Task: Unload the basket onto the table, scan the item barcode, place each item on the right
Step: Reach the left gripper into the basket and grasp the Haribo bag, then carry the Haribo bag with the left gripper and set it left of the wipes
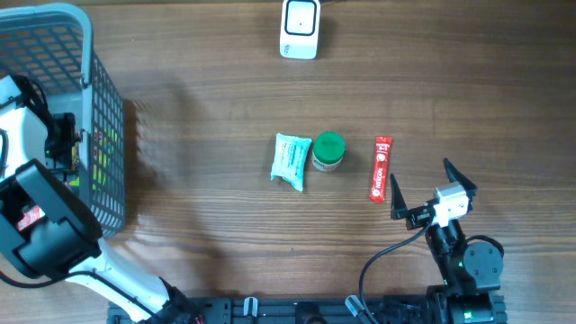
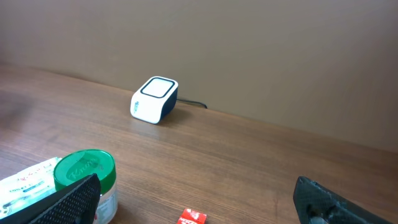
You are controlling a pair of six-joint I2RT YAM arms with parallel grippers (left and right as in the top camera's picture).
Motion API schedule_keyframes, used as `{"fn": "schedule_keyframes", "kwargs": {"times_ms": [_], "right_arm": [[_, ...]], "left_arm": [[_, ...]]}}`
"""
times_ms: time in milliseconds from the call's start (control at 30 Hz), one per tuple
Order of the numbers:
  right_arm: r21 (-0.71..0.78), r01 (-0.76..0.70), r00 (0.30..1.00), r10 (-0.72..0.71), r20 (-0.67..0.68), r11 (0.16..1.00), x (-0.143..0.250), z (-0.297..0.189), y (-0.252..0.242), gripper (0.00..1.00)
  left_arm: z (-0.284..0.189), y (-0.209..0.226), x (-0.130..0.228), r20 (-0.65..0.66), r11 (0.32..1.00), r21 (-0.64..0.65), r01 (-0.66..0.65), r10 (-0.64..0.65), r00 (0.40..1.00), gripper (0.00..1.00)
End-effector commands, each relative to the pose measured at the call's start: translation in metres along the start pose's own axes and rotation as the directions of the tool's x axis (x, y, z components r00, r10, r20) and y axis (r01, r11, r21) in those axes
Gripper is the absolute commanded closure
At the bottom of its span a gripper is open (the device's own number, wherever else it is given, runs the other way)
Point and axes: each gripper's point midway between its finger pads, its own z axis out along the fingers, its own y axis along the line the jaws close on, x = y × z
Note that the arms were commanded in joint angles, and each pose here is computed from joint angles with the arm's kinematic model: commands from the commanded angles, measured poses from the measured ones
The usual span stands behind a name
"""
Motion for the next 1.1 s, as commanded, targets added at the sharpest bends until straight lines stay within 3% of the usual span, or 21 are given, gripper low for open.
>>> {"fn": "schedule_keyframes", "kwargs": {"times_ms": [0,100,167,200,267,333,367,600,800,867,967,1067], "right_arm": [[0.014,0.012,1.000,-0.012,0.005,1.000,-0.001,0.000,-0.002,0.00],[0.014,0.012,1.000,-0.012,0.005,1.000,-0.001,0.000,-0.002,0.00],[0.014,0.012,1.000,-0.012,0.005,1.000,-0.001,0.000,-0.002,0.00],[0.014,0.012,1.000,-0.012,0.005,1.000,-0.001,0.000,-0.002,0.00],[0.014,0.012,1.000,-0.012,0.005,1.000,-0.001,0.000,-0.002,0.00],[0.014,0.012,1.000,-0.012,0.005,1.000,-0.001,0.000,-0.002,0.00],[0.014,0.012,1.000,-0.012,0.005,1.000,-0.001,0.000,-0.002,0.00],[0.014,0.012,1.000,-0.012,0.005,1.000,-0.001,0.000,-0.002,0.00],[0.014,0.012,1.000,-0.012,0.005,1.000,-0.001,0.000,-0.002,0.00],[0.014,0.012,1.000,-0.012,0.005,1.000,-0.001,0.000,-0.002,0.00],[0.014,0.012,1.000,-0.012,0.005,1.000,-0.001,0.000,-0.002,0.00],[0.014,0.012,1.000,-0.012,0.005,1.000,-0.001,0.000,-0.002,0.00]], "left_arm": [[0.019,0.005,-0.001,0.010,0.994,-0.044,-0.101,0.102,0.995,0.00],[0.028,0.007,0.003,-0.011,0.986,-0.062,-0.157,0.157,0.988,0.04],[0.029,0.009,0.005,-0.020,0.984,-0.067,-0.167,0.166,0.986,0.15],[0.029,0.008,0.007,-0.035,0.980,-0.057,-0.190,0.188,0.982,0.24],[0.029,0.003,0.015,-0.074,0.974,-0.022,-0.225,0.223,0.972,0.52],[0.022,-0.001,0.016,-0.100,0.969,0.004,-0.249,0.248,0.964,0.91],[0.018,-0.002,0.014,-0.101,0.969,0.002,-0.247,0.246,0.964,0.96],[-0.072,-0.032,-0.034,-0.044,0.974,0.057,-0.219,0.222,0.974,0.96],[-0.196,-0.052,-0.076,0.093,0.960,0.208,-0.188,0.172,0.981,0.96],[-0.257,-0.049,-0.087,0.168,0.935,0.304,-0.182,0.135,0.976,0.96],[-0.326,-0.040,-0.079,0.199,0.873,0.447,-0.193,0.114,0.973,0.96],[-0.375,-0.027,-0.044,0.183,0.800,0.550,-0.239,0.164,0.969,0.96]]}}
